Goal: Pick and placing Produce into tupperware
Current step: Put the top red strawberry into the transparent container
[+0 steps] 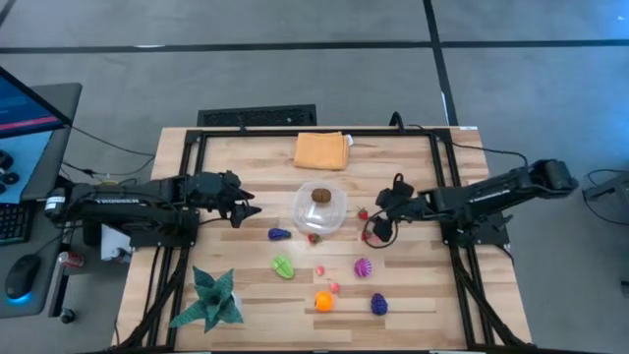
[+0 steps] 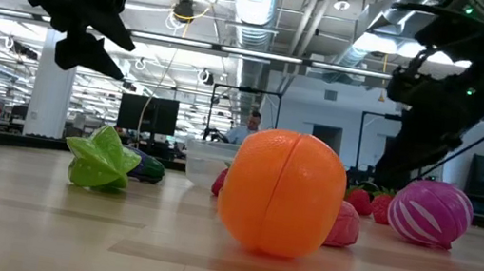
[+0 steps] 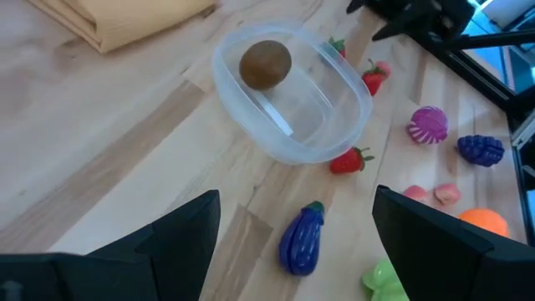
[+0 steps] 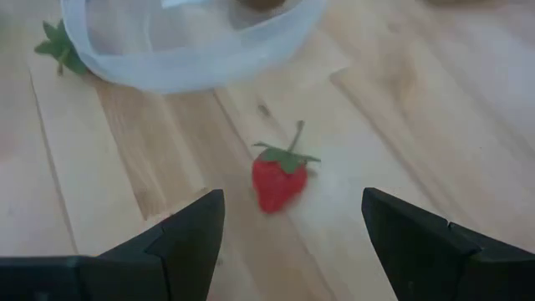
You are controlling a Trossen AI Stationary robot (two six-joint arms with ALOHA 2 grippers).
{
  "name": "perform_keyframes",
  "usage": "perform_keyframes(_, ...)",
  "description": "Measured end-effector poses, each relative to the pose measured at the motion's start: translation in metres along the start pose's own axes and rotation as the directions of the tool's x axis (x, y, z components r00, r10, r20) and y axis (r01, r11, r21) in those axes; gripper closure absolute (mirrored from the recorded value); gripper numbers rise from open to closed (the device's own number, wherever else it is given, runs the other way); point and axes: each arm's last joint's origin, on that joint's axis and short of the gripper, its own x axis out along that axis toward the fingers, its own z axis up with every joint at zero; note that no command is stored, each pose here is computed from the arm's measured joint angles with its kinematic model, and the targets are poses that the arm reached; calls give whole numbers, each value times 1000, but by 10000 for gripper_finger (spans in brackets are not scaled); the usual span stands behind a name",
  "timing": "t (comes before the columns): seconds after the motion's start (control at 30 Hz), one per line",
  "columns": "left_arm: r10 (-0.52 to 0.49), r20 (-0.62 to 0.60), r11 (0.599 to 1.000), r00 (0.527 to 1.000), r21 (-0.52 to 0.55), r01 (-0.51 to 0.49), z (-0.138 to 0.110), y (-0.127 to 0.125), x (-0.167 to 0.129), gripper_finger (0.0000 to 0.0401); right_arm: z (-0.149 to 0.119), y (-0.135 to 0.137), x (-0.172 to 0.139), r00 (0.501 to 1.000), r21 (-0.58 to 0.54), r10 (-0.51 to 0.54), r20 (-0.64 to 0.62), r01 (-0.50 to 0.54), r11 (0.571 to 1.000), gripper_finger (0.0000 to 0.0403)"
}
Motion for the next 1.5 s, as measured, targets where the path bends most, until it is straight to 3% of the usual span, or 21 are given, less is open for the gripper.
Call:
perform_keyframes(0.53,10,5,1000,1000,10,-10,0,0,0,99,6,14,36,993,25,-30,-110,33,999,97)
perform_keyframes(0.83,15,7,1000,1000,10,-15,0,0,0,99,5,15,41,993,41,-40,-113,44,998,100)
perform_keyframes(1.1,26,16,1000,1000,10,-27,1,1,0,99,7,7,46,991,73,-67,-118,76,994,131)
perform_keyframes(1.5,36,22,999,999,15,-37,1,1,0,99,7,4,54,989,95,-22,-146,37,995,138)
